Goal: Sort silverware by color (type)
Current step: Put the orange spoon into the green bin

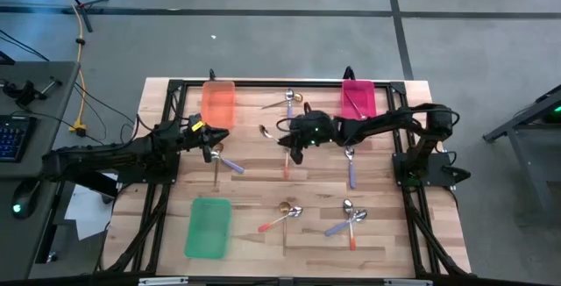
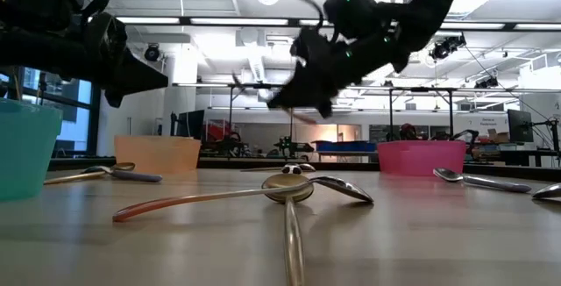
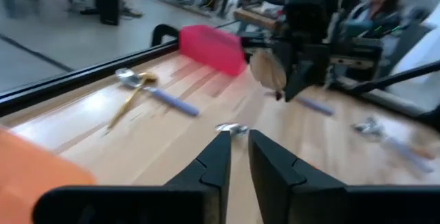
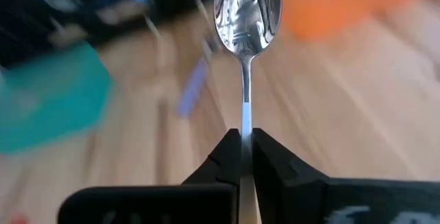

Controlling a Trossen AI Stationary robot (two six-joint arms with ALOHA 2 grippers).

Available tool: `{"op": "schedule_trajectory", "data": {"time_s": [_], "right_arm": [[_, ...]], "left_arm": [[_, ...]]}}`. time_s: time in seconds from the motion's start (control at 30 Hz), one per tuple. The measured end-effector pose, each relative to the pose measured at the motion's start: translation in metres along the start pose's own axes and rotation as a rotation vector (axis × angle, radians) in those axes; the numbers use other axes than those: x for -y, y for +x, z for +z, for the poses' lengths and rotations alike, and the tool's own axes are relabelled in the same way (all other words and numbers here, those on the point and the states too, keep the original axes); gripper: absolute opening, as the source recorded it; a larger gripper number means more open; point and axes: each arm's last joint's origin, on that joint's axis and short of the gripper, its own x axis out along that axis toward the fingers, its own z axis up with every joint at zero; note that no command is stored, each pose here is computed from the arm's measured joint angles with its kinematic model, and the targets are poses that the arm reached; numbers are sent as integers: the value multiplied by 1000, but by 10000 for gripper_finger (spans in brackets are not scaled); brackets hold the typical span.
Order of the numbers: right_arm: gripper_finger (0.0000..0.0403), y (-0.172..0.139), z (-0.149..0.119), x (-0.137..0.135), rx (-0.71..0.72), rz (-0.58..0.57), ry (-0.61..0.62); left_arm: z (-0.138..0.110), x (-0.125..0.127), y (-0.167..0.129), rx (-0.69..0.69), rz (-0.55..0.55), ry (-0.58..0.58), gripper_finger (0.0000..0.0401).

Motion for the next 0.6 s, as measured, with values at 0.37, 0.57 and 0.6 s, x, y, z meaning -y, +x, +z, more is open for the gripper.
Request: {"op": "schedule_trajectory", "data": {"time_s": [0.37, 0.57, 0.6], "right_arm": [[1, -3, 27, -8, 293, 91, -164], [1, -7, 36, -11, 392, 97, -249], [1, -7, 37, -11, 405, 98, -259]], "left_arm": [[19, 7, 10, 204, -101, 5, 126], [37, 12, 24, 222, -118, 7, 142], [41, 14, 29, 216, -116, 8, 142]]}}
